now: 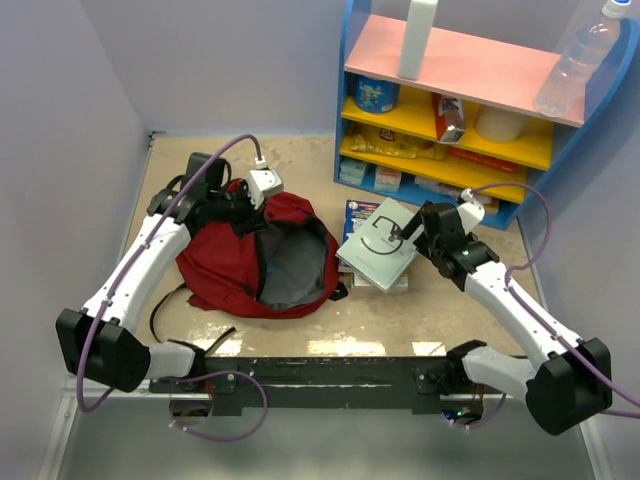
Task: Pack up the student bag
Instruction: Pick up the book from the center of the board.
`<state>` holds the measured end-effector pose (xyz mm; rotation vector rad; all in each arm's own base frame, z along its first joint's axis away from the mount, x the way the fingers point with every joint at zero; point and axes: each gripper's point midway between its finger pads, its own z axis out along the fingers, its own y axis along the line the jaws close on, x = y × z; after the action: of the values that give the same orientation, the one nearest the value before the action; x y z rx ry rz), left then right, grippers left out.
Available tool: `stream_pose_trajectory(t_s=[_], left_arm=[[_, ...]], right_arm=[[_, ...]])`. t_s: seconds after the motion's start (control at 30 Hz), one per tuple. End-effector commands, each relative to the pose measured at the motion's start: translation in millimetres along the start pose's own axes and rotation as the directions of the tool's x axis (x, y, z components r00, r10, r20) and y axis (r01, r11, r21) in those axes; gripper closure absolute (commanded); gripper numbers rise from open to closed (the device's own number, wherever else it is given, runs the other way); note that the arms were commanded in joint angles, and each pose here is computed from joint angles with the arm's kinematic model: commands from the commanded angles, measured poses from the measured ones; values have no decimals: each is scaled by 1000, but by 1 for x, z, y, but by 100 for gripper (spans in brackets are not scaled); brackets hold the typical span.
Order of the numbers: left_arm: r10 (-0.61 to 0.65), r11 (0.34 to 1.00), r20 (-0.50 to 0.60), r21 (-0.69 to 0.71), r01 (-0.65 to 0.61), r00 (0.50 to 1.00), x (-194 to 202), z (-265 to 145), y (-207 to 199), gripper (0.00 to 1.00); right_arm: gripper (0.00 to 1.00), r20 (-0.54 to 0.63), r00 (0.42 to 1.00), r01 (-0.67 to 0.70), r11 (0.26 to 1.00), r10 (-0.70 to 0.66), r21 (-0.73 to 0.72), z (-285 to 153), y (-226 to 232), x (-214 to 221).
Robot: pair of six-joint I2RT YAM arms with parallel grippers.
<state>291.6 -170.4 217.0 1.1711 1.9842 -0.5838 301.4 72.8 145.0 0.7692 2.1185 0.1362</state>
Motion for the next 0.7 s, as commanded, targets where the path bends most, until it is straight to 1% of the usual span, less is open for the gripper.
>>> stream_pose_trajectory(t_s=[0.0, 0.1, 0.17, 0.27, 0.37, 0.47, 0.5, 0.6, 0.67], left_arm=[[44, 999, 54, 5, -45, 998, -21, -7, 2, 100], [44, 999, 56, 11, -45, 997, -22, -8, 0, 100], [43, 999, 57, 14, -44, 997, -23, -8, 0, 100], [47, 999, 61, 11, -48, 997, -26, -11, 0, 100], [50, 999, 60, 10, -51, 997, -29, -14, -1, 100], [57, 998, 62, 3, -57, 996, -31, -17, -1, 100], [56, 998, 64, 4, -56, 996, -31, -17, -1, 100], [50, 999, 63, 10, -51, 997, -30, -17, -3, 100], [46, 999, 62, 16, -47, 997, -28, -16, -5, 100]], right_arm=[[3, 2, 994, -109, 993, 110, -34, -4, 3, -2], [4, -13, 991, -132, 990, 131, -41, -1, -3, 6], [5, -36, 987, -162, 983, 160, -82, 4, -1, 15], [8, -71, 974, -223, 966, 215, -130, 14, 2, 32], [11, -95, 965, -256, 958, 245, -133, 24, 0, 46], [16, -78, 956, -293, 938, 284, -185, 28, 4, 46], [20, -70, 949, -315, 927, 307, -202, 27, 6, 44], [27, -49, 931, -362, 895, 362, -259, 21, 11, 35], [28, -45, 916, -393, 873, 398, -290, 18, 13, 33]])
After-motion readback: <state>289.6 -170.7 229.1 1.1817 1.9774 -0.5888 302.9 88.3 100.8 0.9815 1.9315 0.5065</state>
